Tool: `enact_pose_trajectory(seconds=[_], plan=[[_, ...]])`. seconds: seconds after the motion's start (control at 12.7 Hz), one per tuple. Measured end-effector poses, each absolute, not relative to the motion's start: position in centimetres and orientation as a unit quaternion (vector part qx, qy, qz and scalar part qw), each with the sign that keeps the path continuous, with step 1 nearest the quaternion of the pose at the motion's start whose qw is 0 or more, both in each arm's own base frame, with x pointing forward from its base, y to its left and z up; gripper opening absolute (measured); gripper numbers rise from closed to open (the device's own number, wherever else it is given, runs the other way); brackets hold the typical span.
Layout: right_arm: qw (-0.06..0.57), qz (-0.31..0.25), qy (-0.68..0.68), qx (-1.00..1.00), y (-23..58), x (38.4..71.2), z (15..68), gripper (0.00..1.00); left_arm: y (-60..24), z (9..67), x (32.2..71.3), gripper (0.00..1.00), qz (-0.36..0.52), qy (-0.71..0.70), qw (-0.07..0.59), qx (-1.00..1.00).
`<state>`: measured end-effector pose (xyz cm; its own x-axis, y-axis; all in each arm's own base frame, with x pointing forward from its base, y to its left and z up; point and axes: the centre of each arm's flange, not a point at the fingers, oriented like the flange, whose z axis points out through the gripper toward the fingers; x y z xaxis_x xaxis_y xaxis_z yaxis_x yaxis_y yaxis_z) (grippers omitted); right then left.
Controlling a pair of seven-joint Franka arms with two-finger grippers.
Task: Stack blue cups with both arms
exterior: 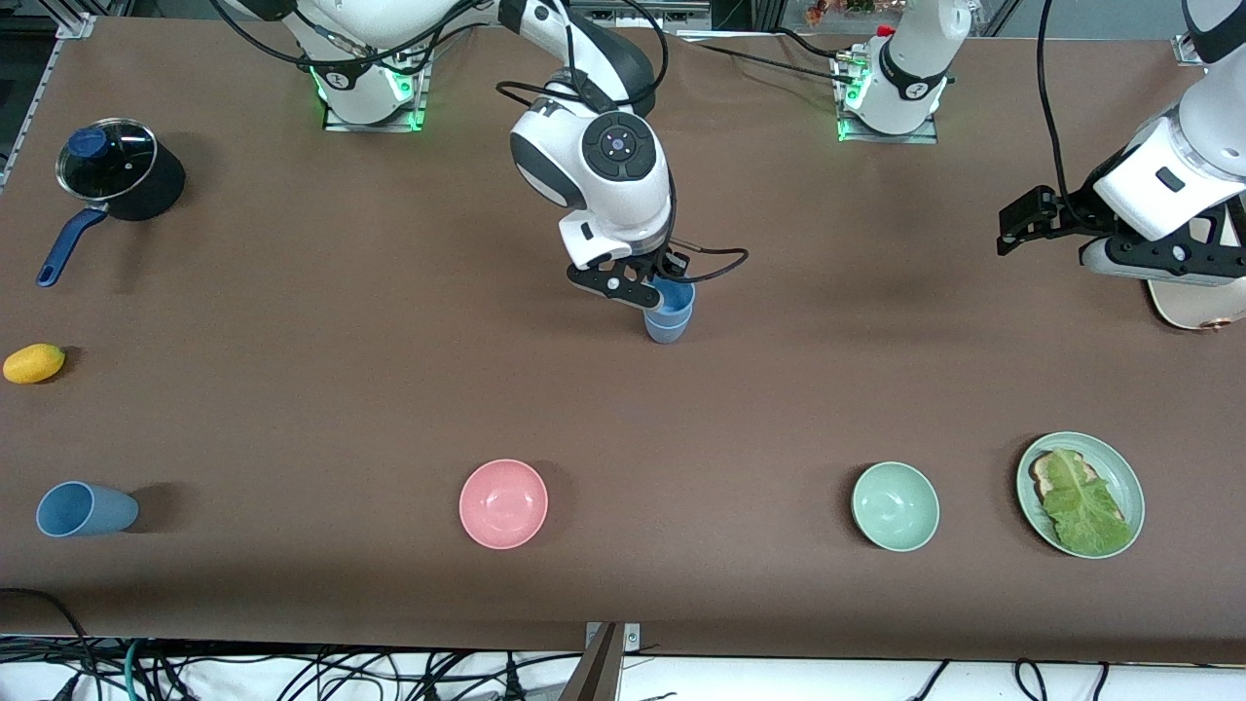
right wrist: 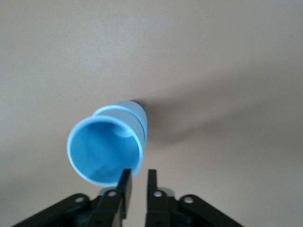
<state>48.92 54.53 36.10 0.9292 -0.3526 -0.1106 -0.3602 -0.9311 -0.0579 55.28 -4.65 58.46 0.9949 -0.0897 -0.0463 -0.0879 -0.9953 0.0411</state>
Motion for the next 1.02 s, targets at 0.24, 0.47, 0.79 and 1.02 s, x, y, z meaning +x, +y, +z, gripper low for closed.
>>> enact_pose_trajectory(seconds=[0.24,0.47,0.79,1.02], plan=[[0.043,0.044,0.185,-0.981,53.8,50.0,36.6,0.45,-4.7,58.5,55.3,1.0,-0.024,-0.044,0.02,0.999],[0.031,0.047,0.161,-0.985,49.9,53.4,37.1,0.58,-4.7,58.5,55.3,1.0,-0.024,-0.045,0.019,0.999],[0.014,0.076,0.075,-0.994,38.9,59.4,41.3,0.83,-5.0,58.5,55.2,1.0,-0.024,-0.048,0.019,0.998],[0.013,0.081,0.046,-0.996,28.4,62.5,46.4,0.99,-5.1,58.5,55.2,1.0,-0.024,-0.049,0.019,0.998]])
